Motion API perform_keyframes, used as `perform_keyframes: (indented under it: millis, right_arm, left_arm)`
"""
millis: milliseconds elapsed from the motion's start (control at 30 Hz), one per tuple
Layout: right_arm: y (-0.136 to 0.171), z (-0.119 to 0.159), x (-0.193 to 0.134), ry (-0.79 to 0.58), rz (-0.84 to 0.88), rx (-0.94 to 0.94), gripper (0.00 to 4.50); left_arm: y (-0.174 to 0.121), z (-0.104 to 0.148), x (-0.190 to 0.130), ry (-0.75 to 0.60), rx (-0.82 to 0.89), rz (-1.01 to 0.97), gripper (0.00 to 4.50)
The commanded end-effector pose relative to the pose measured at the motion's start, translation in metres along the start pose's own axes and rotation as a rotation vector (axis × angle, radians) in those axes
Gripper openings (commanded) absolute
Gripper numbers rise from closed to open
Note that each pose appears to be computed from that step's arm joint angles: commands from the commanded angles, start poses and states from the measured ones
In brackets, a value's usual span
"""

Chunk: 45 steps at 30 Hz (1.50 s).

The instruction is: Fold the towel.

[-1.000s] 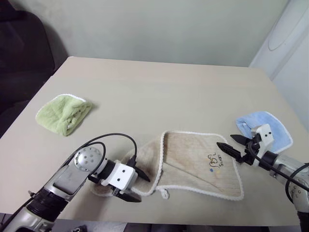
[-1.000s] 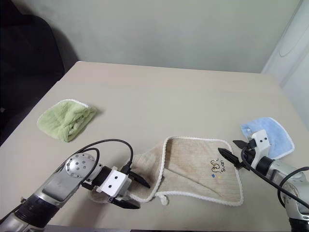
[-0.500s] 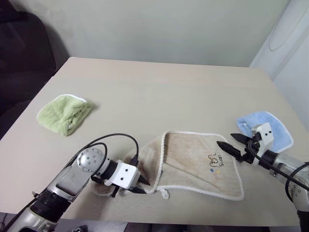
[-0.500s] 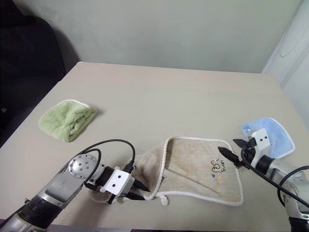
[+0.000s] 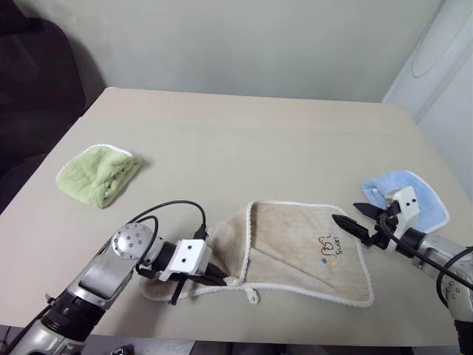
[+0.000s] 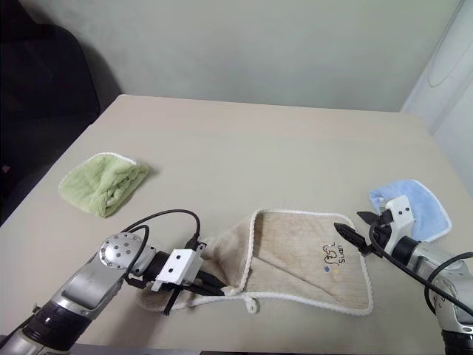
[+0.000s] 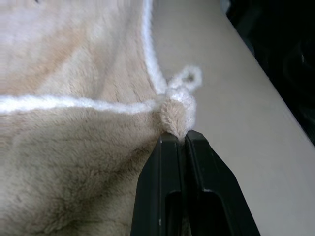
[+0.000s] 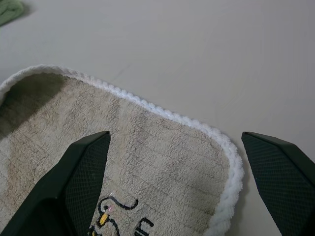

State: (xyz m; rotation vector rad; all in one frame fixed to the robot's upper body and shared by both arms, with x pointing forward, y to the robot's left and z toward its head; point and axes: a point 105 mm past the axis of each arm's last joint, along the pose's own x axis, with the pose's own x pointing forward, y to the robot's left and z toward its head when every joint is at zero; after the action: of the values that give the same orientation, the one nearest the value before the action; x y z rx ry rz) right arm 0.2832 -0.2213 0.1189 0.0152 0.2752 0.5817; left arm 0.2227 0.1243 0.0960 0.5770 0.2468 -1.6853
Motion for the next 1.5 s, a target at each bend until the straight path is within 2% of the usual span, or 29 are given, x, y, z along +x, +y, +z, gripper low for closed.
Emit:
perform_keyframes:
  millis: [33,200,367,500,600,767,1133,1233,1500]
  right_arm:
    - [0.002,0.009,0.001,-0.021,0.015,-0.034,4.50]
    - [0.004,0.006,0.007,-0.010,0.027,-0.034,4.50]
    - [0.001,0.001,0.015,0.025,0.025,-0.055,4.50]
    - [-0.026,-0.009,0.023,0.084,-0.072,-0.062,4.50]
    - [-0.040,-0.011,0.028,0.095,-0.119,-0.063,4.50]
    - [-0.047,-0.013,0.032,0.112,-0.123,-0.070,4.50]
    - [-0.024,-0.016,0.037,0.110,-0.008,-0.070,4.50]
    - [-0.025,-0.021,0.039,0.129,-0.020,-0.078,3.89]
    - [-0.030,-0.026,0.037,0.151,-0.036,-0.085,1.03]
  left_arm:
    - [0.009,0.018,-0.009,-0.076,-0.021,0.061,0.05]
    - [0.012,0.021,-0.015,-0.099,-0.054,0.098,0.05]
    - [0.043,0.025,-0.044,-0.154,-0.092,0.293,0.05]
    - [0.078,0.039,-0.082,-0.300,-0.159,0.518,0.05]
    - [0.088,0.041,-0.091,-0.372,-0.208,0.588,0.05]
    - [0.091,0.035,-0.091,-0.404,-0.256,0.627,0.05]
    - [0.083,0.016,-0.099,-0.372,-0.309,0.668,0.05]
    - [0.083,0.014,-0.098,-0.366,-0.311,0.671,0.00]
    - [0.083,0.014,-0.099,-0.367,-0.308,0.684,0.00]
